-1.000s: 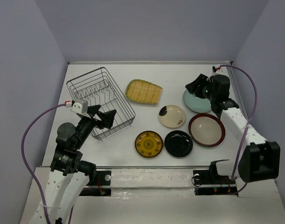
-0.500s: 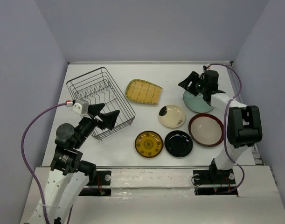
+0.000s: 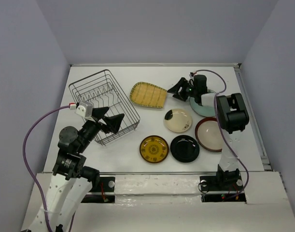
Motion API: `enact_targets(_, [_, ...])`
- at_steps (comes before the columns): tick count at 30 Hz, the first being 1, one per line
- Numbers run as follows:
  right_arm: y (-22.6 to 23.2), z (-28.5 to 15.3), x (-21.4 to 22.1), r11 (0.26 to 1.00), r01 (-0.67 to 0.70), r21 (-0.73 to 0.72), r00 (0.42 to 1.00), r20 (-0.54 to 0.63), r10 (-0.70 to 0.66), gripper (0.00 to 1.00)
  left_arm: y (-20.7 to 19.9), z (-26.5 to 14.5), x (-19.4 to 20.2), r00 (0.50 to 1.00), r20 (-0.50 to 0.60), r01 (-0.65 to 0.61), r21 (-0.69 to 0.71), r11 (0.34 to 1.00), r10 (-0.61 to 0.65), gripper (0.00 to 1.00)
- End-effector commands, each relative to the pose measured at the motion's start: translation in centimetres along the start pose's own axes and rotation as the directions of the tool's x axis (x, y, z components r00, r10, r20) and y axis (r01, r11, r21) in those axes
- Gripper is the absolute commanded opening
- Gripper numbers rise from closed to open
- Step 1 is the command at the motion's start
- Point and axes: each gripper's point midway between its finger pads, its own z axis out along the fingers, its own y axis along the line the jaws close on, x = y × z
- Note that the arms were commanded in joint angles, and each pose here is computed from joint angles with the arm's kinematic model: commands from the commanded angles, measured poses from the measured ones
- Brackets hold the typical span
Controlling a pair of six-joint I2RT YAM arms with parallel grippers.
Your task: Load the plates into the dish rack
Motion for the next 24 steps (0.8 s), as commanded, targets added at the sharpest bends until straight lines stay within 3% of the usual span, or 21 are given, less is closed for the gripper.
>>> enact_targets(1, [4.2,3.3,-0.1,0.993,0.061,-0.104,0.998,-0.003,-0.062,0.68,-0.6,0.1,-1.7,0.999,0.048,-0.010,0.014,1.000,0.010,0.99])
enact_targets(9, [3.9,7.1,1.6,0.995,0.015,-0.094,0.999,-0.039,-0.019,0.65,-0.6,0.2,-1.6,0.999,0.040,-0.009,0.018,1.000,0.008,0.97])
enact_targets(12, [4.1,7.4,1.4,0.995,-0.010,-0.103,0.999,-0.031,0.007,0.49,-0.6,0.2,-1.6,0.999,0.041,-0.011,0.019,1.000,0.010,0.88])
enact_targets(13, [4.3,7.3,1.3,0.994,-0.022,-0.110,1.000,-0.018,0.020,0.37,-0.6,0.2,-1.6,0.999,0.041,-0.010,0.017,1.000,0.010,0.82])
enact_targets(16, [6.2,5.9,-0.6,0.993,-0.005,-0.122,0.998,0.061,0.012,0.08,-0.5,0.3,-1.4,0.999,0.035,-0.007,0.013,1.000,0.007,0.79])
enact_targets(24, [13.5,-2.8,-6.0,0.986,0.126,-0.108,0.933,0.349,-0.081,0.07,-0.4,1.9,-1.5,0.996,-0.001,0.095,0.001,0.996,-0.095,0.73])
